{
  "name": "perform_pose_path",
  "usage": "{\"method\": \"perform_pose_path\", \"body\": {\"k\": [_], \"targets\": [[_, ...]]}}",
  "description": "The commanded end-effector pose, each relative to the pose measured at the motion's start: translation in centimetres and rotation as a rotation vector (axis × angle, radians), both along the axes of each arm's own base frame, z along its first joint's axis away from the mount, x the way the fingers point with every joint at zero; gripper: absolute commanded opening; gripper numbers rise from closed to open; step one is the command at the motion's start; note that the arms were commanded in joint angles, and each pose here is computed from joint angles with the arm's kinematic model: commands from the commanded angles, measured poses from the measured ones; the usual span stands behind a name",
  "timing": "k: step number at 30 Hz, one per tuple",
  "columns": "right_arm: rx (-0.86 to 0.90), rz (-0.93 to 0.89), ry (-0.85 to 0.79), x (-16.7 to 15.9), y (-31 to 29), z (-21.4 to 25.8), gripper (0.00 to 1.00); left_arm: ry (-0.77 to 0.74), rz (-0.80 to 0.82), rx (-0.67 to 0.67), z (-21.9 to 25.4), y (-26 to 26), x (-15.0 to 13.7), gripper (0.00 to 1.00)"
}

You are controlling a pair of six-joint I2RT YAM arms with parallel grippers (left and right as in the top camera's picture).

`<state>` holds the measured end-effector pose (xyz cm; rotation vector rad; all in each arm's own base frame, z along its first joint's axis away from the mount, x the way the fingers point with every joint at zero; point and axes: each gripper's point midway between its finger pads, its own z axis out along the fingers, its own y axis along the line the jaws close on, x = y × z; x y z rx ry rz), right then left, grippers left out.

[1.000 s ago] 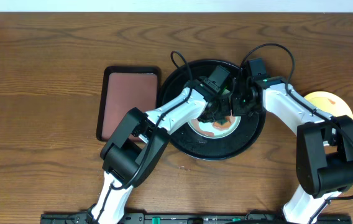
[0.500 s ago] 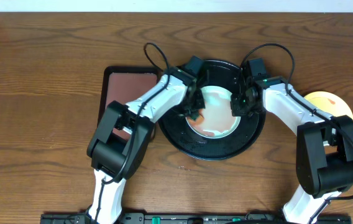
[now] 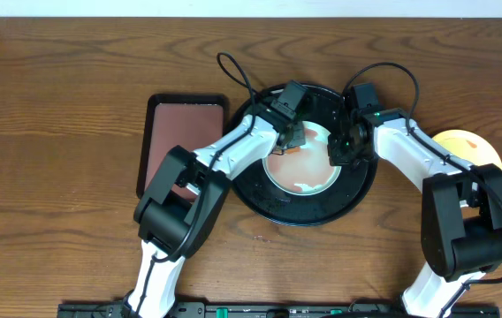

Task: Clean dirty plates on tray and stack at the side
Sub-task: 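Scrub the light-green plate with the sponge while the right gripper holds it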

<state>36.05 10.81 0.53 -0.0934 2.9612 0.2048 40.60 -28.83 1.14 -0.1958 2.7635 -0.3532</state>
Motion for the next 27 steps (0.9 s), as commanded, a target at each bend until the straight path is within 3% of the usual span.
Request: {"method": "perform_pose_path", "body": {"k": [1, 6, 11, 15, 21, 27], "targets": [[-0.048, 0.012, 0.020, -0.4, -0.4, -1.2, 0.01, 0.100, 0.029, -0.077, -3.0, -2.0, -1.8, 0.07], [-0.048, 0.011, 0.022, -0.4, -0.4, -1.2, 0.01, 0.197, -0.010, -0.192, -4.6, -4.6, -3.4, 0.08], [-0.048, 0.011, 0.022, -0.4, -0.4, -1.2, 0.01, 0.273, -0.034, -0.157, -5.3, -3.6, -5.1, 0.07], [-0.049, 0.011, 0.023, -0.4, -0.4, -1.3, 0.01, 0.334, -0.065, -0.087, -5.2, -1.5, -6.5, 0.07], [-0.049, 0.011, 0.024, -0.5, -0.4, -1.3, 0.01, 0.396, 0.039, 0.078, -3.4, 4.9, -7.1, 0.07], [-0.049, 0.012, 0.024, -0.5, -0.4, -1.3, 0.01, 0.281, 0.115, 0.284, 0.3, 11.5, -5.2, 0.07]]}}
